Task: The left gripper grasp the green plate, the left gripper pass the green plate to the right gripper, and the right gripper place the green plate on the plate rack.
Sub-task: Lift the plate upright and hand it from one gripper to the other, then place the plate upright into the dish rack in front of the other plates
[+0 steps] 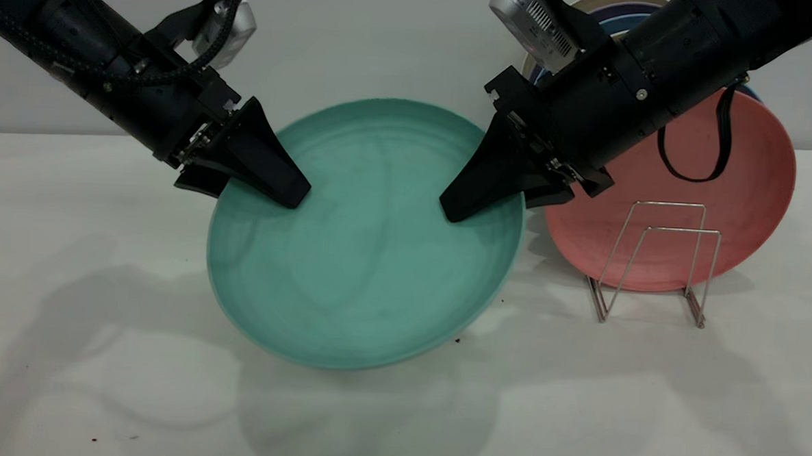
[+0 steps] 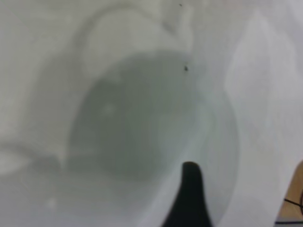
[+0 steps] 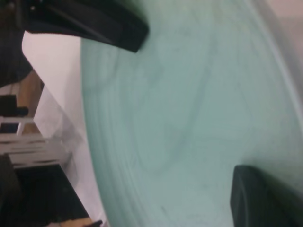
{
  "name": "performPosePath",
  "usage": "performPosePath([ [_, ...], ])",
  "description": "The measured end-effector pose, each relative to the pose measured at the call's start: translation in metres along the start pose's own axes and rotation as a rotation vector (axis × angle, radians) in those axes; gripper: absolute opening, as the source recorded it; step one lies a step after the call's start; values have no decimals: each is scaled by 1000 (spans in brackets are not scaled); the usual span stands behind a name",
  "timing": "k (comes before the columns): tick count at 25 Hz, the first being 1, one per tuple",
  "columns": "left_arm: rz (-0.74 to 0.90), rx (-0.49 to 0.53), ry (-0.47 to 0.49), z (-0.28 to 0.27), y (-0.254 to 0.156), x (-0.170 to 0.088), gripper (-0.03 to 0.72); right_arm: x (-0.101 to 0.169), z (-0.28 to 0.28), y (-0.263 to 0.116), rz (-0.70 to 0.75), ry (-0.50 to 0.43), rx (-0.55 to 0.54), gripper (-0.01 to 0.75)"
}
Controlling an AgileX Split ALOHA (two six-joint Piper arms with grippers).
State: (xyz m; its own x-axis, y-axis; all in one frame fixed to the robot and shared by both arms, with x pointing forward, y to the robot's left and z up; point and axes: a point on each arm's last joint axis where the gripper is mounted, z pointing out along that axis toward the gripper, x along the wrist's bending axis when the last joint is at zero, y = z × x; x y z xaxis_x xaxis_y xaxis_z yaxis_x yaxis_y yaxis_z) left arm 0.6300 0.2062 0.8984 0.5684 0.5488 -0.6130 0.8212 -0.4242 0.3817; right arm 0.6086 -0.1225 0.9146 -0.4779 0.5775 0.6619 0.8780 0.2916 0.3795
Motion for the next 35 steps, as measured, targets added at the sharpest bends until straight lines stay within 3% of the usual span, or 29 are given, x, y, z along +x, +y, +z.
performPosePath([
  [4, 5, -20, -3, -14, 2, -5, 708, -7, -6, -4, -25, -21, 35, 94],
  [11, 73, -122, 63, -68, 12, -30, 633, -10, -10, -6, -135, -56, 77, 94],
  [15, 103, -186, 123, -102, 12, -42, 606, 6, -31, -1, -386, -92, 76, 94],
  [19, 113, -222, 158, -123, 10, -48, 594, 37, -67, 6, -753, -150, 70, 94],
  [22, 106, -200, 173, -124, 8, -48, 593, 55, -95, 5, -1067, -249, 140, 94],
  [24, 97, -184, 181, -123, 6, -47, 593, 63, -111, 6, -1190, -346, 165, 94],
  [28, 89, -182, 181, -123, 6, -46, 593, 71, -139, 15, -1247, -556, 104, 94],
  [35, 87, -182, 182, -123, 6, -46, 593, 47, -165, 13, -1177, -666, 130, 94],
])
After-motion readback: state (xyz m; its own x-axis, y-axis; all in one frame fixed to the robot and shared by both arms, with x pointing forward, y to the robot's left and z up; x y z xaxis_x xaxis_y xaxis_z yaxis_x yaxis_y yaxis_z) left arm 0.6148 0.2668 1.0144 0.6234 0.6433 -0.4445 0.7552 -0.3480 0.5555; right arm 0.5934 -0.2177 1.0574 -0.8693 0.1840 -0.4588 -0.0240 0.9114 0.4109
